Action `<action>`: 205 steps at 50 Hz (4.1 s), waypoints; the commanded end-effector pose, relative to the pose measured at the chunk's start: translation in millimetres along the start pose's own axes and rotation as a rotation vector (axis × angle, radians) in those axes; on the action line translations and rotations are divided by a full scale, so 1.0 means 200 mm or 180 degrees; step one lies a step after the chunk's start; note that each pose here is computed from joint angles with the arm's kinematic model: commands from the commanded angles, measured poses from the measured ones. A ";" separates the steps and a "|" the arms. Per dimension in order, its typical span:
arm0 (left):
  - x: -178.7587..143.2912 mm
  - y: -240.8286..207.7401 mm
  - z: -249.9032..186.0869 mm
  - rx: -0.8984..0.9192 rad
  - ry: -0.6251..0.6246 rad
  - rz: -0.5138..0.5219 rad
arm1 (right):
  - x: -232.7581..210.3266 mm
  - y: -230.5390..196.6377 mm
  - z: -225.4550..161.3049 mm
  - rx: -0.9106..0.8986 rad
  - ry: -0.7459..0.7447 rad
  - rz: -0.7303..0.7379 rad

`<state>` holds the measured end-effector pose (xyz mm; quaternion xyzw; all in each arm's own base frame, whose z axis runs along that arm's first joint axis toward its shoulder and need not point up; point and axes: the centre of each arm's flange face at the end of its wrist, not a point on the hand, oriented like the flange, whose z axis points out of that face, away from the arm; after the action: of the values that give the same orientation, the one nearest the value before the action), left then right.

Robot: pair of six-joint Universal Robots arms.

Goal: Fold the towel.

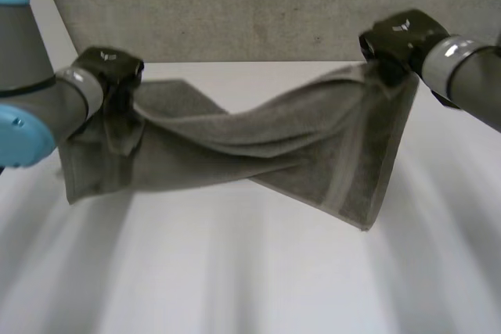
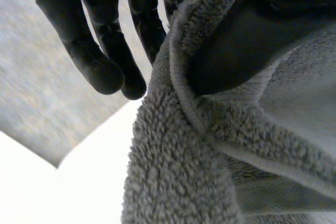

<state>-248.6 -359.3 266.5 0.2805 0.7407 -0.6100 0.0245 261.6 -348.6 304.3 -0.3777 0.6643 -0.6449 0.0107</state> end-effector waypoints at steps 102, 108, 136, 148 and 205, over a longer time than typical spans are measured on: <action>0.38 0.65 -0.33 -0.0225 0.0489 0.0594 | -0.27 0.63 -0.33 -0.0717 -0.0171 0.0245; 0.39 0.68 -0.23 -0.0160 0.0423 0.0625 | -0.26 0.63 -0.33 -0.0701 -0.0162 0.0239; -0.01 -0.08 -0.61 0.1036 -0.0450 0.0667 | 0.24 -0.09 -0.67 0.0271 0.0505 0.0390; 0.02 0.04 -0.32 0.0418 -0.0083 0.0652 | 0.23 0.05 -0.41 -0.0293 0.0074 0.0238; 0.13 0.26 0.00 0.0578 0.0045 0.0052 | -0.22 0.54 -0.08 -0.0443 0.0057 -0.0639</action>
<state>-255.8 -370.6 226.6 0.2775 0.7033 -0.6542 -0.0203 236.4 -338.4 209.9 -0.4303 0.6488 -0.6206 -0.0934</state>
